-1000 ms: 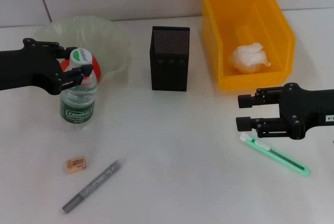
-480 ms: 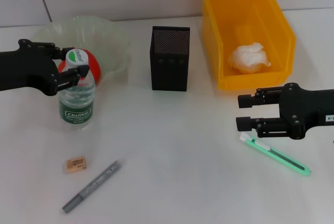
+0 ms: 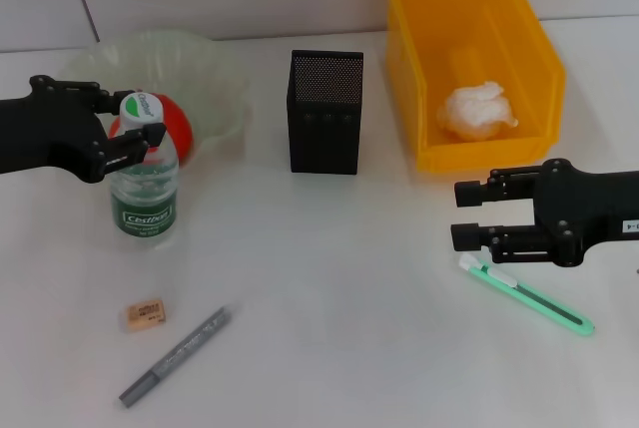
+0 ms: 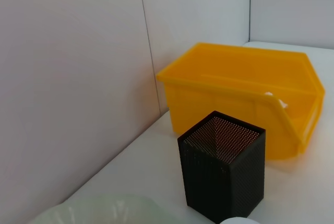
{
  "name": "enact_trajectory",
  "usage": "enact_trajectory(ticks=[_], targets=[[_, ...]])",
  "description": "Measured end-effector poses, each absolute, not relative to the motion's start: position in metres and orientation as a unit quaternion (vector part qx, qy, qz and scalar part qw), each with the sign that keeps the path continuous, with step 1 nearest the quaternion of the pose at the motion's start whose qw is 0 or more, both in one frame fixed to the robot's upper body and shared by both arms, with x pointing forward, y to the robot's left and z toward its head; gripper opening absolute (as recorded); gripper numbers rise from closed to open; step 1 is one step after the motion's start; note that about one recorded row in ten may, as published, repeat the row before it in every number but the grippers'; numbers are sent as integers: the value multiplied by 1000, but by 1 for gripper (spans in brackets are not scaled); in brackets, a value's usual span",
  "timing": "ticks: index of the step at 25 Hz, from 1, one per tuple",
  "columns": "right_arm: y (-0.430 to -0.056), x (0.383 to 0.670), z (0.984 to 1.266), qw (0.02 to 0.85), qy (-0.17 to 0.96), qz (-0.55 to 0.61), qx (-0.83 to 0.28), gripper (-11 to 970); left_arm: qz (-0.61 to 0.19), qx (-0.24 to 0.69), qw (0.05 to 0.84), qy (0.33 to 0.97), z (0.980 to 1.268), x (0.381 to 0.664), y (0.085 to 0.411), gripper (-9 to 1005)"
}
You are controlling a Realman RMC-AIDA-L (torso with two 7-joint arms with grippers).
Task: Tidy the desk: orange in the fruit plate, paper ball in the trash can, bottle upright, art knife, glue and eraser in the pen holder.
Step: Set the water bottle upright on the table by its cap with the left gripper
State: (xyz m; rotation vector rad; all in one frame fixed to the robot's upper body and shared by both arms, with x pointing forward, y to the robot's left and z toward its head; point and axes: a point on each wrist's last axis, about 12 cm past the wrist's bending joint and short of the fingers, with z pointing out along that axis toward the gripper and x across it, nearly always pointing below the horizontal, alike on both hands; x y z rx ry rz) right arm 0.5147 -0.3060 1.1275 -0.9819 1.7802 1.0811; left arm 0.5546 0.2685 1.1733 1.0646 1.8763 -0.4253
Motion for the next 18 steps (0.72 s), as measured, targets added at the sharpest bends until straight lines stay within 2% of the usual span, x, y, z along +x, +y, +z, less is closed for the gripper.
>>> enact_trajectory(ticks=[18], targets=[[-305, 514, 1128, 406, 704, 432, -391, 601, -169, 415, 455, 769, 1164, 554, 283, 438]])
